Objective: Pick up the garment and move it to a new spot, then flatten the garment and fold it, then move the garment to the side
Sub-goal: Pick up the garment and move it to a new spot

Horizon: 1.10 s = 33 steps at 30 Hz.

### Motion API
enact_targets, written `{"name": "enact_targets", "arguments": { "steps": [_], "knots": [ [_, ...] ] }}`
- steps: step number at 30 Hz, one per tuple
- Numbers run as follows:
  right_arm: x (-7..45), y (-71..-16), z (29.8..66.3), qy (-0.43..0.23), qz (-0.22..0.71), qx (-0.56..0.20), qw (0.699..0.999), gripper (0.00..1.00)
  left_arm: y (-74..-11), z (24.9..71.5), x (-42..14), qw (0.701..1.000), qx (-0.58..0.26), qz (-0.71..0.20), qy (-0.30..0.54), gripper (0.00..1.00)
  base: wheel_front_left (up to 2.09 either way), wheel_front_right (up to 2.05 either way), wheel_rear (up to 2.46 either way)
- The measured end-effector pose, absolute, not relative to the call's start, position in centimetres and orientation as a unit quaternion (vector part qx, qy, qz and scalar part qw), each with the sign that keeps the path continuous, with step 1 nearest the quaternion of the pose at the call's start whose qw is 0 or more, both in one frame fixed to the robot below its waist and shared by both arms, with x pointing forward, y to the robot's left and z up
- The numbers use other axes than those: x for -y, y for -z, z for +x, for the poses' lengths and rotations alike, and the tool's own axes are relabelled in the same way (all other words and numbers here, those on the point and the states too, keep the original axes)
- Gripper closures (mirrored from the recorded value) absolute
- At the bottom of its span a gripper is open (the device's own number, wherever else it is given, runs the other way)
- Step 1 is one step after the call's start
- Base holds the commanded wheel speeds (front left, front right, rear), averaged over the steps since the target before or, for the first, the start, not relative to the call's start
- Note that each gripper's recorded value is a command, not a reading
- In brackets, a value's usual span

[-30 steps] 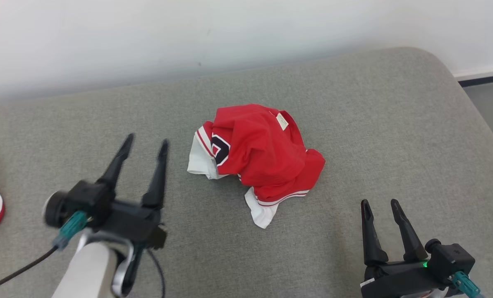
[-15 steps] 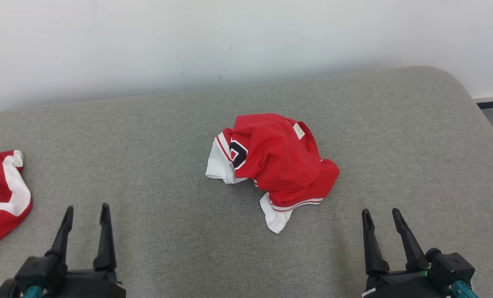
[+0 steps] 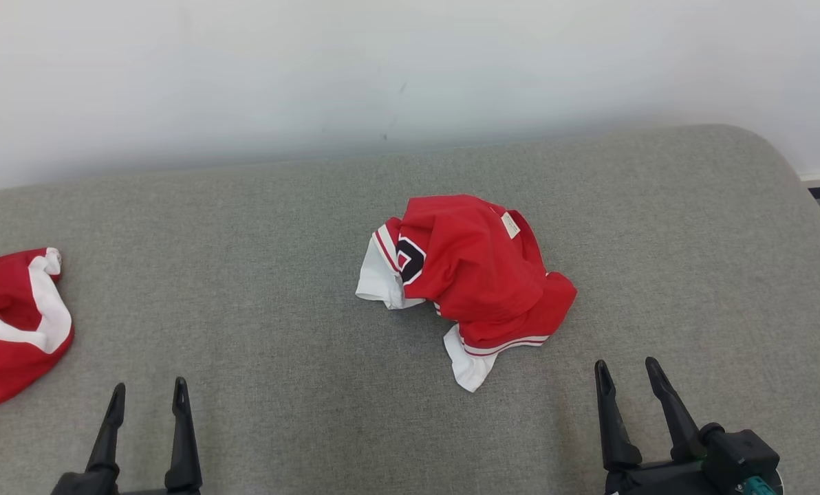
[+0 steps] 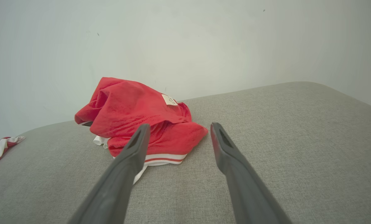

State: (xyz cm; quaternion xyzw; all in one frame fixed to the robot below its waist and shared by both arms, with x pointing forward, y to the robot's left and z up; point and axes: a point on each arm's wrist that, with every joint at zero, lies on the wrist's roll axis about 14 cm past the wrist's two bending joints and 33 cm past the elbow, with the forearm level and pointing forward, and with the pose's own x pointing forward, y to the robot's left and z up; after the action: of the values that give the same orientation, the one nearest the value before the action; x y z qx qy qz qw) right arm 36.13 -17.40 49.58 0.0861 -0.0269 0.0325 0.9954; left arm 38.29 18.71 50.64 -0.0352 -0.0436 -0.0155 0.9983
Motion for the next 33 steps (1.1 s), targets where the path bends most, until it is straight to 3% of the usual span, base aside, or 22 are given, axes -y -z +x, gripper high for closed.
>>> {"name": "enact_targets", "arguments": {
  "steps": [33],
  "knots": [
    [15.9, -48.7, 35.5, -0.055, 0.081, 0.012, 0.995, 0.0, -48.1, 35.5, -20.9, 0.999, 0.003, -0.026, -0.027, 0.0, 0.0, 0.0, 0.0]
  ]
}}
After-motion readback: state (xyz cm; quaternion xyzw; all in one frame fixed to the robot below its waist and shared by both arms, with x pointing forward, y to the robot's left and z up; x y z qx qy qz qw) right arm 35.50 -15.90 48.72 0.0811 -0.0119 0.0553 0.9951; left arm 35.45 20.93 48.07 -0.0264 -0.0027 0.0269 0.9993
